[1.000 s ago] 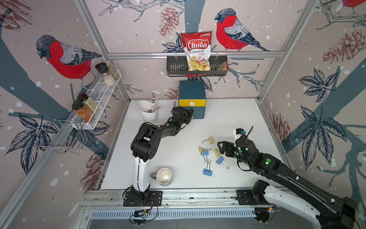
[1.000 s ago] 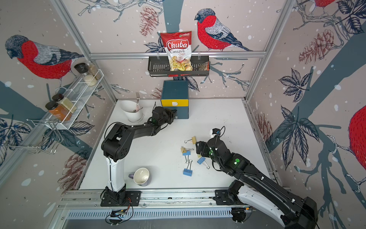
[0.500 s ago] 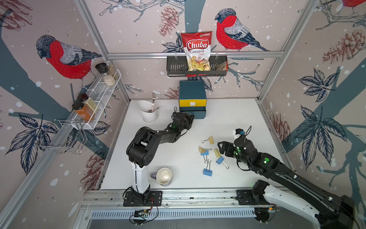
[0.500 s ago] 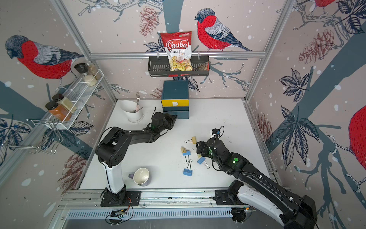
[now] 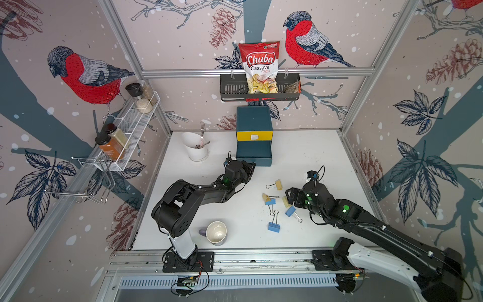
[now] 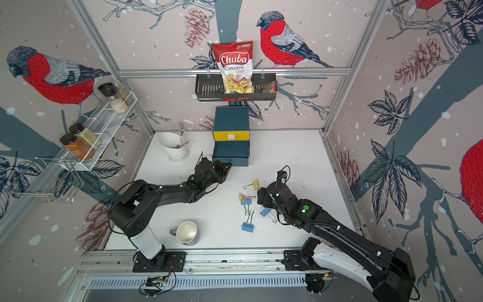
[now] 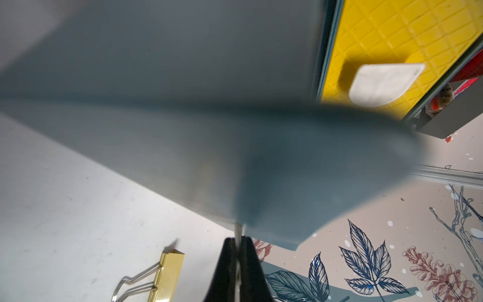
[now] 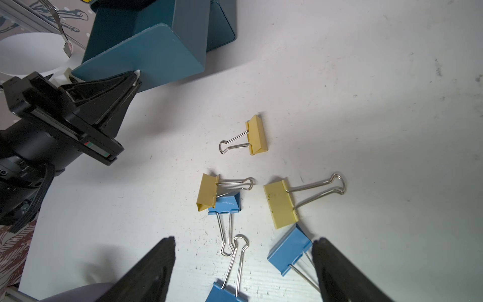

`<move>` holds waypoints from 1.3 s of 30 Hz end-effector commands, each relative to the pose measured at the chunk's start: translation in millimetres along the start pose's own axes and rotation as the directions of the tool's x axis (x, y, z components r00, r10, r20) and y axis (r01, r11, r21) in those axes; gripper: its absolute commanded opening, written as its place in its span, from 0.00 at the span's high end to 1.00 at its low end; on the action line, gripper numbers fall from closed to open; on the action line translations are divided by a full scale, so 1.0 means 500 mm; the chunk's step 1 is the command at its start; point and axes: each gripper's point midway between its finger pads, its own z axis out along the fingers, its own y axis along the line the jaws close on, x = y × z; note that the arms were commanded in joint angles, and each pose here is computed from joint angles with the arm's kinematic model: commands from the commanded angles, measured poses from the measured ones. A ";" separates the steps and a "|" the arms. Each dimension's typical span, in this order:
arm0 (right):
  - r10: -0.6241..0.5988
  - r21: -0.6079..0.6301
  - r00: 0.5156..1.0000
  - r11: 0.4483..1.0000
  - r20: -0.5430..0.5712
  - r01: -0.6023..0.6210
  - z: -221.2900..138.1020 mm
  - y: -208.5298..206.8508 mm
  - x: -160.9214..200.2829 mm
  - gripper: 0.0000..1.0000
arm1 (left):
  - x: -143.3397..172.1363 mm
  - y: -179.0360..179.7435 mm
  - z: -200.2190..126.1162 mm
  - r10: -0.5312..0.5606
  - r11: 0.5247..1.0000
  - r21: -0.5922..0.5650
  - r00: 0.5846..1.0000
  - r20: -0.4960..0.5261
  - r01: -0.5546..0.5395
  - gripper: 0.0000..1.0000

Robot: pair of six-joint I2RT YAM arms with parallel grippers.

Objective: Put the binder clips in the drawer according to color
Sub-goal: Open the drawer in the storage box, then pick up the binder clip at the center of the board.

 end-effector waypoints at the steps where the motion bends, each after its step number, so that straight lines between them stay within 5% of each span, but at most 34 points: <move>1: 0.010 0.019 1.000 1.000 0.012 -0.011 0.000 -0.001 -0.004 0.13 | -0.001 -0.031 -0.005 0.020 0.998 0.059 1.000 0.004 -0.021 1.00; 11: -0.003 0.055 1.000 0.998 -0.012 0.004 0.011 0.005 0.013 0.11 | 0.010 -0.033 0.007 0.028 0.998 0.062 0.999 -0.028 -0.027 1.00; 16: -0.015 0.068 0.999 0.998 -0.036 0.018 0.013 0.019 0.032 0.09 | 0.013 -0.031 0.004 0.036 0.998 0.048 0.999 -0.029 -0.035 0.59; 24: -0.020 0.119 0.994 0.992 -0.108 0.033 0.023 0.053 0.130 0.08 | 0.038 -0.022 -0.021 0.069 0.997 -0.022 0.997 -0.035 -0.070 0.25; 32: -0.051 0.120 0.987 0.990 -0.149 0.069 0.047 0.101 0.213 0.09 | 0.053 -0.006 -0.082 0.123 0.987 -0.097 0.992 -0.018 -0.125 0.22; 39: -0.142 0.064 0.980 0.986 -0.140 0.152 0.072 0.142 0.185 0.19 | 0.046 0.002 -0.163 0.258 0.947 -0.203 0.966 0.023 -0.248 0.22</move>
